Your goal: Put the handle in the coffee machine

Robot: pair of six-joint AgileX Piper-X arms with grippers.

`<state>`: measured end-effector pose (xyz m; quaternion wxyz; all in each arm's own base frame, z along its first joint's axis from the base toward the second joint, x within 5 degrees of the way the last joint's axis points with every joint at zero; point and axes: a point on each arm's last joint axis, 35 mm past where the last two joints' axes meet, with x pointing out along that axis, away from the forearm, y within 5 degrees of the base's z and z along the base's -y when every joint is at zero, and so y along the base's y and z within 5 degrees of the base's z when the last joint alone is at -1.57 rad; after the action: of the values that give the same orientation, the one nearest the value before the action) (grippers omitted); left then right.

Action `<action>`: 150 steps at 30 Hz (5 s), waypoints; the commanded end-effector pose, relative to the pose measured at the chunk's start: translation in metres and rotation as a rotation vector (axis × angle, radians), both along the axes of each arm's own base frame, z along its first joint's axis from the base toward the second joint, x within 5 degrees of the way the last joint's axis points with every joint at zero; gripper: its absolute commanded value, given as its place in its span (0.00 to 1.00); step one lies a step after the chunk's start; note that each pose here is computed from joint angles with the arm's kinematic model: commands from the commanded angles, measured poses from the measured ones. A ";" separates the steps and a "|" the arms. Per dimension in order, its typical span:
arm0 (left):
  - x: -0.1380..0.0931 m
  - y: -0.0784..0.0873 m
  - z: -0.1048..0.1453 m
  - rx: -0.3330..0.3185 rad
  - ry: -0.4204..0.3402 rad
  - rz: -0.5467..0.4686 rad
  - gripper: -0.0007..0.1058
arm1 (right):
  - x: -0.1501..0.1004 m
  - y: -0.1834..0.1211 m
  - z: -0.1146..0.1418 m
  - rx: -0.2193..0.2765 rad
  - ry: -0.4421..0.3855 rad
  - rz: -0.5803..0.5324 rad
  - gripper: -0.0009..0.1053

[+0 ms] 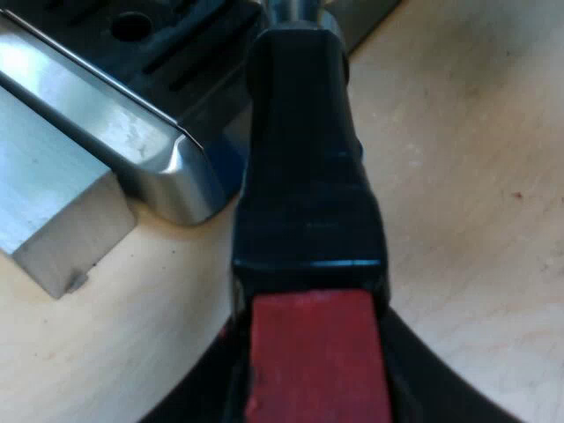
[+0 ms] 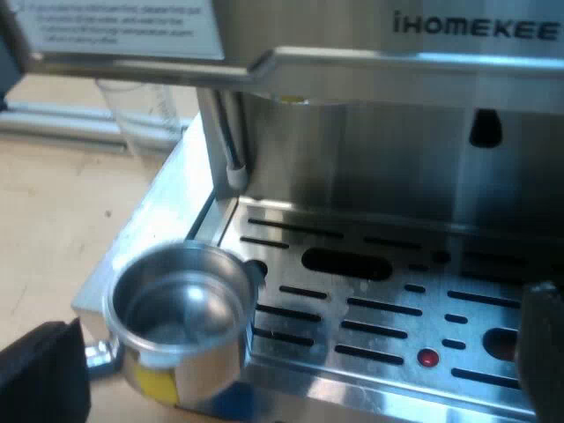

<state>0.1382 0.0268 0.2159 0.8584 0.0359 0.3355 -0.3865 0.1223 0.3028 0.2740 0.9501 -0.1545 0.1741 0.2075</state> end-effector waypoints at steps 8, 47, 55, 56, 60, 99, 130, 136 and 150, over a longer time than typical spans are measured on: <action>0.021 0.007 -0.007 -0.040 -0.087 -0.061 0.01 | 0.003 0.003 -0.010 0.017 -0.107 -0.028 0.98; 0.094 0.003 -0.001 -0.170 -0.093 -0.252 0.01 | 0.007 0.070 -0.054 -0.037 -0.324 -0.159 0.98; 0.112 0.008 0.001 -0.189 -0.107 -0.251 0.01 | 0.008 0.070 -0.054 -0.009 -0.317 -0.173 0.98; 0.113 0.008 0.001 -0.185 -0.115 -0.252 0.01 | 0.008 0.070 -0.054 -0.009 -0.317 -0.173 0.98; 0.114 0.008 0.001 -0.192 -0.131 -0.257 0.01 | 0.010 0.069 -0.054 -0.010 -0.317 -0.180 0.98; 0.141 -0.007 0.008 -0.208 -0.181 -0.279 0.01 | 0.012 0.065 -0.053 -0.046 -0.345 -0.280 0.98; 0.130 -0.010 0.025 -0.278 -0.218 -0.316 0.01 | 0.012 0.065 -0.053 -0.046 -0.345 -0.280 0.98; 0.128 -0.011 0.028 -0.288 -0.235 -0.327 0.01 | 0.012 0.064 -0.053 -0.048 -0.347 -0.287 0.98; 0.136 -0.010 0.035 -0.307 -0.321 -0.348 0.01 | 0.012 0.064 -0.053 -0.045 -0.346 -0.287 0.98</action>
<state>0.2742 0.0196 0.2286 0.8303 0.0434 0.2120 -0.5137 0.1322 0.3670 0.2171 0.9815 -0.1826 0.0351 0.0454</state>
